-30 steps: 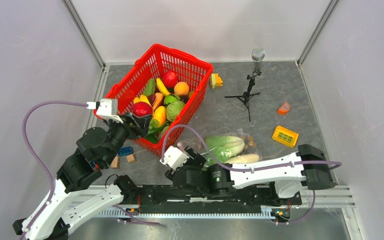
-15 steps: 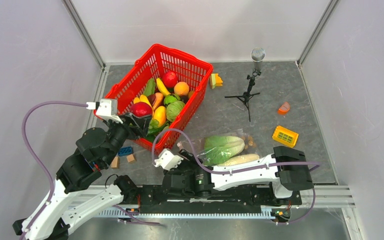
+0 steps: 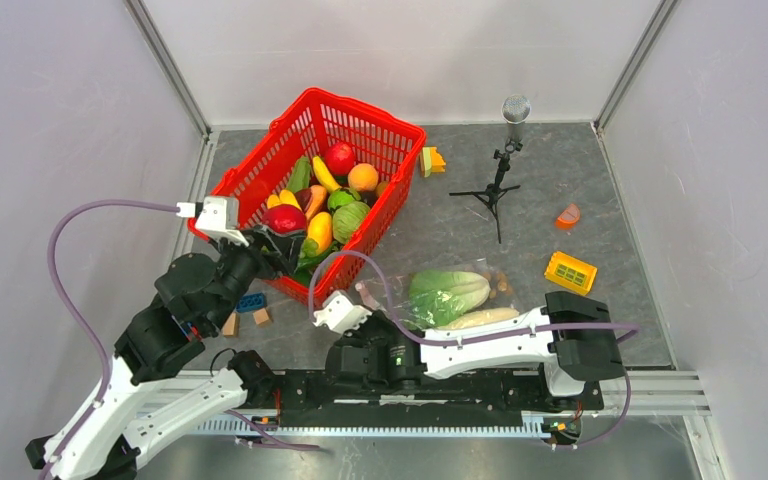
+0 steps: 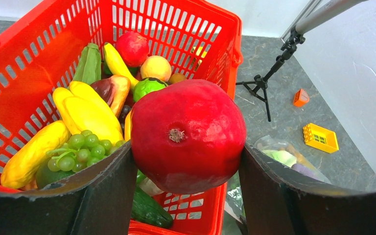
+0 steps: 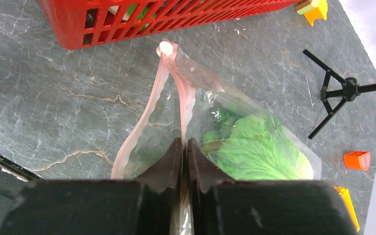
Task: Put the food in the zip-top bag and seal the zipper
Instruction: Pick up the zipper food storage bag at the center of the board, then place the fake vegetable in the zipper food storage bag.
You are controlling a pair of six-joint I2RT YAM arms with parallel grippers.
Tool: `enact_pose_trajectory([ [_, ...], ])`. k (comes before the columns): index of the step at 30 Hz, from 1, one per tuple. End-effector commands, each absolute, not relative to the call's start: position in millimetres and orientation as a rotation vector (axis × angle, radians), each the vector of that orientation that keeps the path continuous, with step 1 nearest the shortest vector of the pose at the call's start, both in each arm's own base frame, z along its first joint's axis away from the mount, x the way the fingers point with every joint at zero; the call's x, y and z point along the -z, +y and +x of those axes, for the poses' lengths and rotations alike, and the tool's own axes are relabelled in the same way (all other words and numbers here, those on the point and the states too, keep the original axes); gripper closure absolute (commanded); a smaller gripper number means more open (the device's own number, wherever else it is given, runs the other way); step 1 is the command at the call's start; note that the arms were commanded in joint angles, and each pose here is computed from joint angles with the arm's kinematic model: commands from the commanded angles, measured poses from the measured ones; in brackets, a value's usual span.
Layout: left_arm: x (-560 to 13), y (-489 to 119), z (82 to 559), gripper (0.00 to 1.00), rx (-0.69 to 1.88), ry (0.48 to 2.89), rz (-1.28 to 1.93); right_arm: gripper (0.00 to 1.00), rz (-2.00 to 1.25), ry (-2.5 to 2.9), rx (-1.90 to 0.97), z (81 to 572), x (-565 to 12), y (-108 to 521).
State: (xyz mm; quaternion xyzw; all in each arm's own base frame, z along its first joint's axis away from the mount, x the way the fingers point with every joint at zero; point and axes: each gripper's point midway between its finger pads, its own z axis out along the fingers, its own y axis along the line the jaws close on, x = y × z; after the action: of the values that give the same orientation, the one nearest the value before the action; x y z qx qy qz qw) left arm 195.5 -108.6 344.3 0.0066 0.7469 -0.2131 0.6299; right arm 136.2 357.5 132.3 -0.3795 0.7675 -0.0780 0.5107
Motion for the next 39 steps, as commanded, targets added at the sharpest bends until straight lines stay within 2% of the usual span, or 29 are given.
enact_pose_trajectory([
  [1,-349.8,-116.2,195.7,0.54,0.504,1.705,0.06,0.95,-0.765,1.838,0.128,144.7,-164.7,354.7],
  [2,-350.0,-117.7,195.3,0.54,0.511,1.705,0.067,1.0,-0.738,1.837,0.112,146.8,-170.9,351.4],
  [10,-354.9,-147.7,189.1,0.53,0.616,1.704,0.216,1.0,-0.479,1.83,-0.193,164.1,-221.8,320.7],
  [16,-364.8,-201.8,168.7,0.53,0.847,1.653,0.487,1.0,-0.216,1.76,-0.416,181.1,-262.4,272.2],
  [24,-382.7,-267.2,150.8,0.56,1.165,1.575,0.68,1.0,-0.057,1.699,-0.503,190.2,-280.1,231.7],
  [29,-375.1,-293.9,146.2,0.57,1.17,1.59,0.768,1.0,-0.024,1.682,-0.535,191.7,-286.3,228.3],
  [39,-325.6,-333.0,153.3,0.56,0.985,1.725,0.814,1.0,0.015,1.642,-0.575,200.5,-305.5,221.3],
])
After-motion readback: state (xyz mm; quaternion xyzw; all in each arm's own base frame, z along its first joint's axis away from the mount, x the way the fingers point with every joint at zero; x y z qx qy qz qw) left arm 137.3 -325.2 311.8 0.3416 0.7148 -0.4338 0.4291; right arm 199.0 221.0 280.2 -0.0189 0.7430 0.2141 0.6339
